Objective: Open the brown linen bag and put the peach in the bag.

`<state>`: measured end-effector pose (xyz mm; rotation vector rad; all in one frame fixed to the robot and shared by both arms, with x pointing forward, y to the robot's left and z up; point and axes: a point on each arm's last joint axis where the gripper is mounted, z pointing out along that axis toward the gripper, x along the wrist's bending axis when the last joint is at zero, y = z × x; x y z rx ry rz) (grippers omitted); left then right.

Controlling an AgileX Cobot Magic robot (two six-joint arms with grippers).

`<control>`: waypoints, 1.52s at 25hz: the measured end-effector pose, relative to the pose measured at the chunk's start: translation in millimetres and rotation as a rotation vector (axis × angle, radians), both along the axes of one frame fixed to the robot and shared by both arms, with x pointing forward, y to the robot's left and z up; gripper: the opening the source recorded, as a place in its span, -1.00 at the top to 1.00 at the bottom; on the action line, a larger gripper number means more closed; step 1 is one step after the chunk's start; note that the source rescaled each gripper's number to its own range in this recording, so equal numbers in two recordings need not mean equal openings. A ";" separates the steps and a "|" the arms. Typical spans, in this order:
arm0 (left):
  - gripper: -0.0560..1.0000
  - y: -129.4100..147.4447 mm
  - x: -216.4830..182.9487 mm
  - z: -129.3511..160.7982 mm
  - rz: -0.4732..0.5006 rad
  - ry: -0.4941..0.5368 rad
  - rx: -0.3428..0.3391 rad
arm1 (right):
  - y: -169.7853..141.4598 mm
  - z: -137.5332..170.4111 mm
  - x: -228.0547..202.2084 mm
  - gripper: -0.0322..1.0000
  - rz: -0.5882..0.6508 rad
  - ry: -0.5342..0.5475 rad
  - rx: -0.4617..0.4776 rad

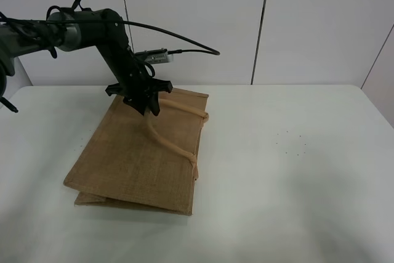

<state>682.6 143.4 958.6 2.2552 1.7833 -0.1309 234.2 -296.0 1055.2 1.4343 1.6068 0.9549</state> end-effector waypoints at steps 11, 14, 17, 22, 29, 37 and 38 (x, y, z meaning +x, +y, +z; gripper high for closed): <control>-0.80 15.2 4.3 61.4 -0.012 -0.105 0.150 | 0.0 0.0 0.0 -1.00 0.000 0.000 0.000; -0.80 32.0 8.3 66.8 0.054 -0.113 0.200 | 0.0 0.0 0.0 -1.00 0.000 0.000 0.000; -0.80 55.9 14.2 66.8 0.112 -0.110 0.212 | 0.0 0.0 0.0 -1.00 0.000 0.000 0.000; -0.80 109.3 22.7 67.1 0.213 -0.100 0.222 | 0.0 0.0 0.0 -1.00 0.000 0.000 0.000; -0.80 151.1 20.8 70.6 0.279 -0.090 0.230 | 0.0 0.0 0.0 -1.00 0.000 0.000 0.000; -0.80 149.9 -11.3 97.7 0.263 -0.094 0.217 | 0.0 0.0 0.0 -1.00 0.000 0.000 0.000; -0.80 149.4 -19.9 101.5 0.263 -0.087 0.210 | 0.0 0.0 0.0 -1.00 0.000 0.000 0.000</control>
